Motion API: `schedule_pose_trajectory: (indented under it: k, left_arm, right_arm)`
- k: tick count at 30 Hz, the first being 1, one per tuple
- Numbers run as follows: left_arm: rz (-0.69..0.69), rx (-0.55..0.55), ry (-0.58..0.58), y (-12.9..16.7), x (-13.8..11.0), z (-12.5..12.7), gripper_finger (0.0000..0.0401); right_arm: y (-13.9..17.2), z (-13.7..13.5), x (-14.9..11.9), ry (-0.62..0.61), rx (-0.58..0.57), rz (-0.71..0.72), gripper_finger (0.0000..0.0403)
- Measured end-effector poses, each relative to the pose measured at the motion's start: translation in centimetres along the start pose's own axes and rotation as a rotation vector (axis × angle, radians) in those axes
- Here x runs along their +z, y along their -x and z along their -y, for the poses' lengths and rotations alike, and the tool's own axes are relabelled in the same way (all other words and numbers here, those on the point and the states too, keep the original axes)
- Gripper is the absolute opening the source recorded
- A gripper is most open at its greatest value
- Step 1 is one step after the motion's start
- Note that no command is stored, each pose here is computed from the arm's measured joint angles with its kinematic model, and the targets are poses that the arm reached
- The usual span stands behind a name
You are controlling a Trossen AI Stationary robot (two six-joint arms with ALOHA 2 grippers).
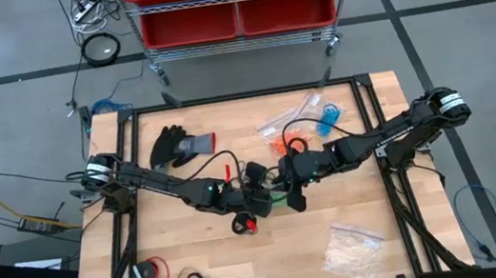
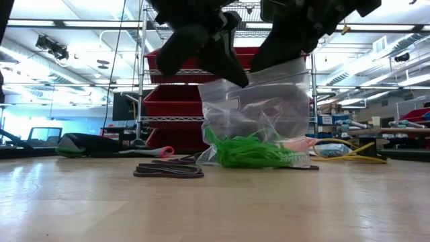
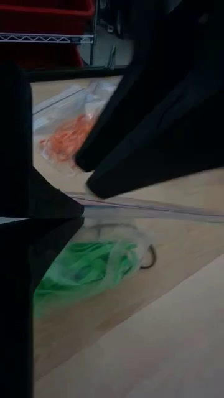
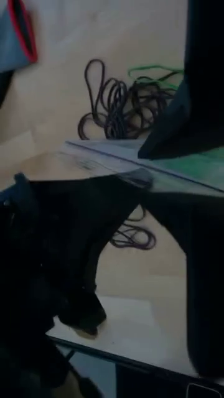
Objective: Sort rubber bands
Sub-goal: Open the transparent zip bag
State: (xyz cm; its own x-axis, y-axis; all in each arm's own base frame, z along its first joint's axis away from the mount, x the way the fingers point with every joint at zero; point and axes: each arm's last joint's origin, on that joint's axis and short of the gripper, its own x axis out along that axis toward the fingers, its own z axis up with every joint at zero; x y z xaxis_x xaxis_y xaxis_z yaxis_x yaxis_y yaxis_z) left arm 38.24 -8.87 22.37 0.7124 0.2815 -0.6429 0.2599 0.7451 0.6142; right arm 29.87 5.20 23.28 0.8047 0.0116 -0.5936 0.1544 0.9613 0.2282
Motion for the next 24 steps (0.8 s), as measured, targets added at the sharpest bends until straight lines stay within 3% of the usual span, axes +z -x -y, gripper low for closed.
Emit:
schedule_pose_trajectory:
  k: [5, 9, 13, 19, 24]
  left_arm:
    - [0.018, 0.008, 0.010, 0.3, 0.6, -0.5, 0.0000]
    - [0.018, -0.016, 0.005, 0.4, 0.8, -0.6, 0.0000]
    - [0.010, -0.018, 0.003, 0.4, 0.7, -0.7, 0.0000]
    - [0.006, -0.010, 0.003, 0.4, 0.7, -0.7, 0.0000]
    - [0.014, -0.003, 0.007, 0.4, 0.8, -0.8, 0.0000]
  right_arm:
    - [-0.4, -0.1, -0.4, 0.008, -0.043, -0.003, 0.0145]
    - [-0.9, -0.1, -0.6, 0.015, -0.053, -0.019, 0.0147]
    - [-1.1, -0.1, -0.8, 0.032, -0.066, -0.026, 0.0109]
    - [-1.2, -0.1, -0.8, 0.046, -0.045, -0.035, 0.0015]
    - [-1.2, -0.1, -1.1, 0.054, -0.076, -0.053, 0.0004]
